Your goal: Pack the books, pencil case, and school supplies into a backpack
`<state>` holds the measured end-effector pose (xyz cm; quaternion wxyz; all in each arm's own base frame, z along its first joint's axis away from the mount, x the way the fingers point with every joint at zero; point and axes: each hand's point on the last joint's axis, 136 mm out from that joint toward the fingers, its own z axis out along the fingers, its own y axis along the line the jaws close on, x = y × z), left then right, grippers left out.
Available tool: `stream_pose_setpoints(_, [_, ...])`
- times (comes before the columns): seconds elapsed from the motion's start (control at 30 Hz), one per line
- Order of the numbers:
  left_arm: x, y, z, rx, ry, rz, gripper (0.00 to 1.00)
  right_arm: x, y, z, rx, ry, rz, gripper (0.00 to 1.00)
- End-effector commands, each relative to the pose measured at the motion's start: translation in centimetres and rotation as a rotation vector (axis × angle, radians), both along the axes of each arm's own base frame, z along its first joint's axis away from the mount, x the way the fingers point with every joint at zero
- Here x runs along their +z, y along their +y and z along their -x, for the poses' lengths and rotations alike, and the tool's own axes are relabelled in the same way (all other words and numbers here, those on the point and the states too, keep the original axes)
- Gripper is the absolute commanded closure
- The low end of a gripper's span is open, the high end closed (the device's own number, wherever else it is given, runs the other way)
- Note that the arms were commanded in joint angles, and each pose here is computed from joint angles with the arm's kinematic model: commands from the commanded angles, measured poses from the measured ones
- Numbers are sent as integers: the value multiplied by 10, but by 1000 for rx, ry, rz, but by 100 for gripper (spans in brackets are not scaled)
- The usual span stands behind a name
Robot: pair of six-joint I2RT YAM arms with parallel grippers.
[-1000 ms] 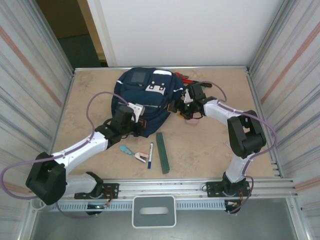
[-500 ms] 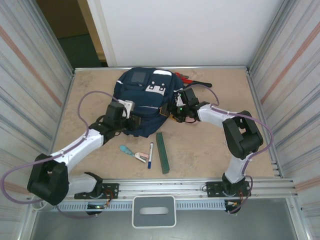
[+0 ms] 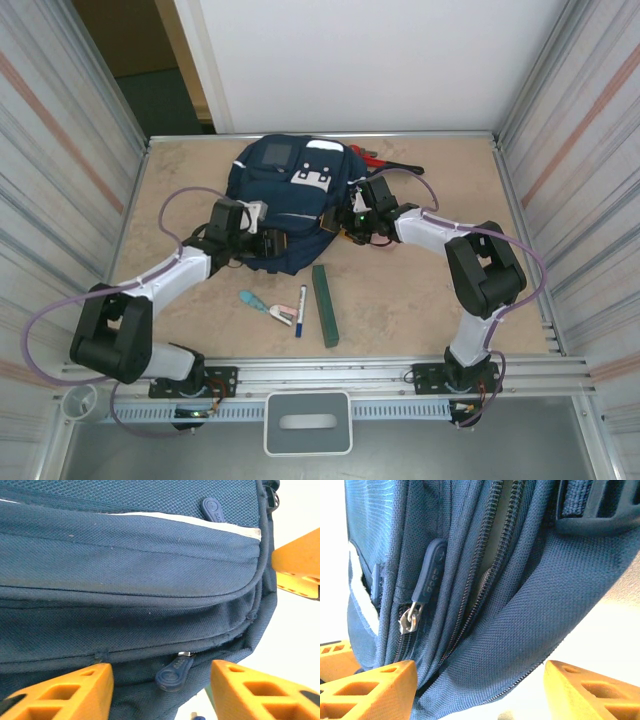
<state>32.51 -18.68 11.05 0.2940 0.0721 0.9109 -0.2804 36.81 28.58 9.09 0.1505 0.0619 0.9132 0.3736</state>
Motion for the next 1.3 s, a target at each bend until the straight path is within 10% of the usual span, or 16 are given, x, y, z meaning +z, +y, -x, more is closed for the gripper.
stream_pose_setpoints(0.0, [12,-16,-4,-35,-12,45,53,-6,-4,-3,-9,0,5,35])
stream_pose_setpoints(1.27, [12,-19,-6,-76,-82,0,100,-14,-13,7,-69,4,2,30])
